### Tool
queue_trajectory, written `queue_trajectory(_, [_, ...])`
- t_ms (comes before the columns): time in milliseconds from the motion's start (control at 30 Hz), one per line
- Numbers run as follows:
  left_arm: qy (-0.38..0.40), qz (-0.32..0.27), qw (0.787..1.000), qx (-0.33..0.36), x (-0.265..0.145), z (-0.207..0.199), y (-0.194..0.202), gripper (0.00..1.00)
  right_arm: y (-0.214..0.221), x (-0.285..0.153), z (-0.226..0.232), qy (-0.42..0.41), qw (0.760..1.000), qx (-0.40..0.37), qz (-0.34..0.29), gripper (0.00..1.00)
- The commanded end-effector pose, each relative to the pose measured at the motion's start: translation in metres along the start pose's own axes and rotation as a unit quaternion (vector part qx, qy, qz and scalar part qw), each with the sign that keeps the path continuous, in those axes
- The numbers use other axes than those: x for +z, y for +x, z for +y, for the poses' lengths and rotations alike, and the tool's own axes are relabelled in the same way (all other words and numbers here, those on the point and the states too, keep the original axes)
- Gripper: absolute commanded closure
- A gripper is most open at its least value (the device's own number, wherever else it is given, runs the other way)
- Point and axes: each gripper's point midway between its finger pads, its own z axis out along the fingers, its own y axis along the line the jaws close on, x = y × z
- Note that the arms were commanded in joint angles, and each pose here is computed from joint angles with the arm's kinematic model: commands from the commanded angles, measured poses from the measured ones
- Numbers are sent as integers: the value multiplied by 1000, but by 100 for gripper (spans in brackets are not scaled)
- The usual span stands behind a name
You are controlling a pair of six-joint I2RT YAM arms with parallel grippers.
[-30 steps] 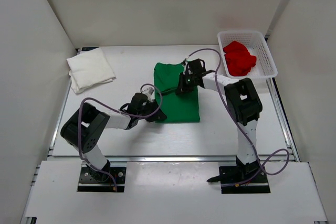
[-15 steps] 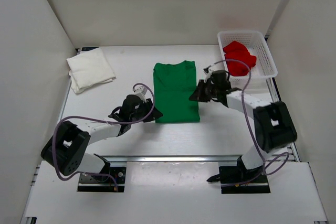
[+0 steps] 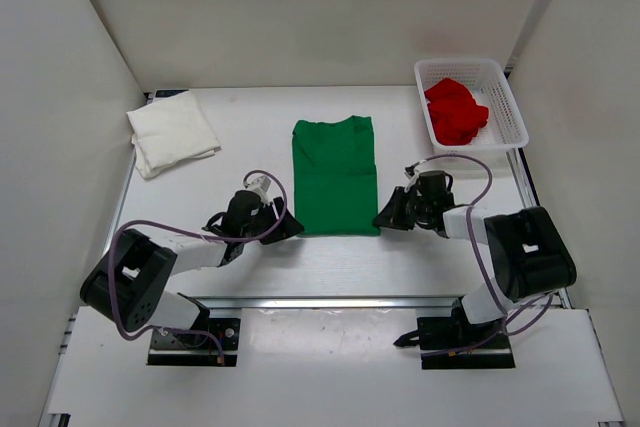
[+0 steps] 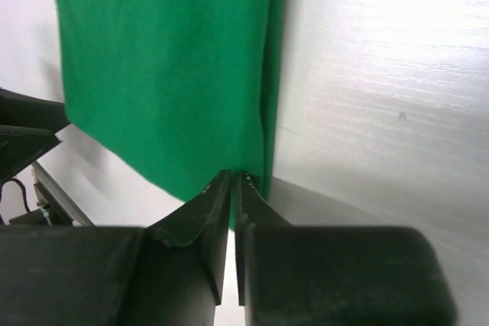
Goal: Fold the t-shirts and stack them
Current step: Fold the folded rectangular tshirt in 1/3 of the way, then grab one side of the 2/3 rectangular tshirt with both arms
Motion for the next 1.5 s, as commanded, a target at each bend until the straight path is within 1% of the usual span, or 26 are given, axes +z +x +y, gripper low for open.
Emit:
queue_trajectory(0, [-4,2,1000,3,3,2,3,33,-27,-13,21,-30,997,-42,-55,93])
queue_trajectory(33, [-10,9,1000,3,5,4,7,32,-32,-18,27,-32,996,-50,-69,88])
queue_trajectory(200, [-18,14,1000,1,9,10,11,42,-18,-34,10,8,994,-57,-93,69])
queue_trajectory(267, [-20,14,1000,0,10,11,13,47,-8,-35,1,20,995,-51,-85,65])
queue_trajectory(367, [-19,13,1000,3,13,8,11,55,8,-27,-11,29,997,-40,-55,63])
queue_trajectory(467, [-23,19,1000,-2,18,10,13,61,16,-17,-8,27,998,-44,-26,60])
queue_trajectory(500, [-22,20,1000,0,20,9,14,63,12,-15,-5,21,998,-48,-31,60])
queue_trajectory(567, [-23,14,1000,-1,21,7,10,73,16,-8,-3,10,999,-37,-16,66])
queue_trajectory(633, [-22,14,1000,0,21,5,10,82,19,-3,-3,0,1000,-24,-5,82])
queue_trajectory(733, [-29,6,1000,0,18,6,5,95,17,1,2,-13,1000,-17,-4,99])
queue_trajectory(767, [-32,8,999,1,16,9,8,99,19,0,3,-13,1000,-19,-3,100])
queue_trajectory(867, [-23,6,1000,4,8,2,6,100,27,-7,13,-22,999,-25,-1,100])
queue_trajectory(933, [-28,14,999,12,-2,8,19,100,33,-18,19,-26,999,-40,-8,100])
queue_trajectory(1000, [-31,31,999,33,-15,10,41,100,68,-25,12,-8,999,-44,17,100])
queue_trajectory(1033, [-30,34,998,34,-24,14,52,100,68,-31,12,-3,998,-56,-1,100])
queue_trajectory(1067, [-28,43,998,32,-34,18,67,100,87,-35,7,12,998,-65,10,100])
queue_trajectory(1100, [-25,62,997,46,-42,18,82,100,118,-37,0,29,996,-66,48,100])
queue_trajectory(1133, [-28,45,997,53,-49,19,83,100,120,-42,1,35,997,-67,29,100])
queue_trajectory(1200, [-30,64,993,97,-75,11,109,100,151,-52,5,46,994,-79,55,100])
queue_trajectory(1233, [-40,64,993,91,-82,11,110,100,158,-58,22,23,995,-86,52,100])
queue_trajectory(1300, [7,41,997,63,-96,-9,99,100,157,-68,25,38,995,-91,36,100])
queue_trajectory(1333, [29,20,998,45,-102,-20,83,100,147,-75,39,28,995,-96,21,100])
queue_trajectory(1367, [47,18,998,45,-106,-27,76,100,131,-81,54,12,994,-108,1,100])
queue_trajectory(1400, [48,-12,998,31,-107,-31,52,100,121,-83,57,10,995,-104,-4,100])
queue_trajectory(1433, [58,-34,997,31,-111,-38,28,100,94,-86,64,9,993,-113,-33,100])
queue_trajectory(1467, [58,-42,997,41,-111,-42,14,100,90,-84,67,1,993,-112,-21,100])
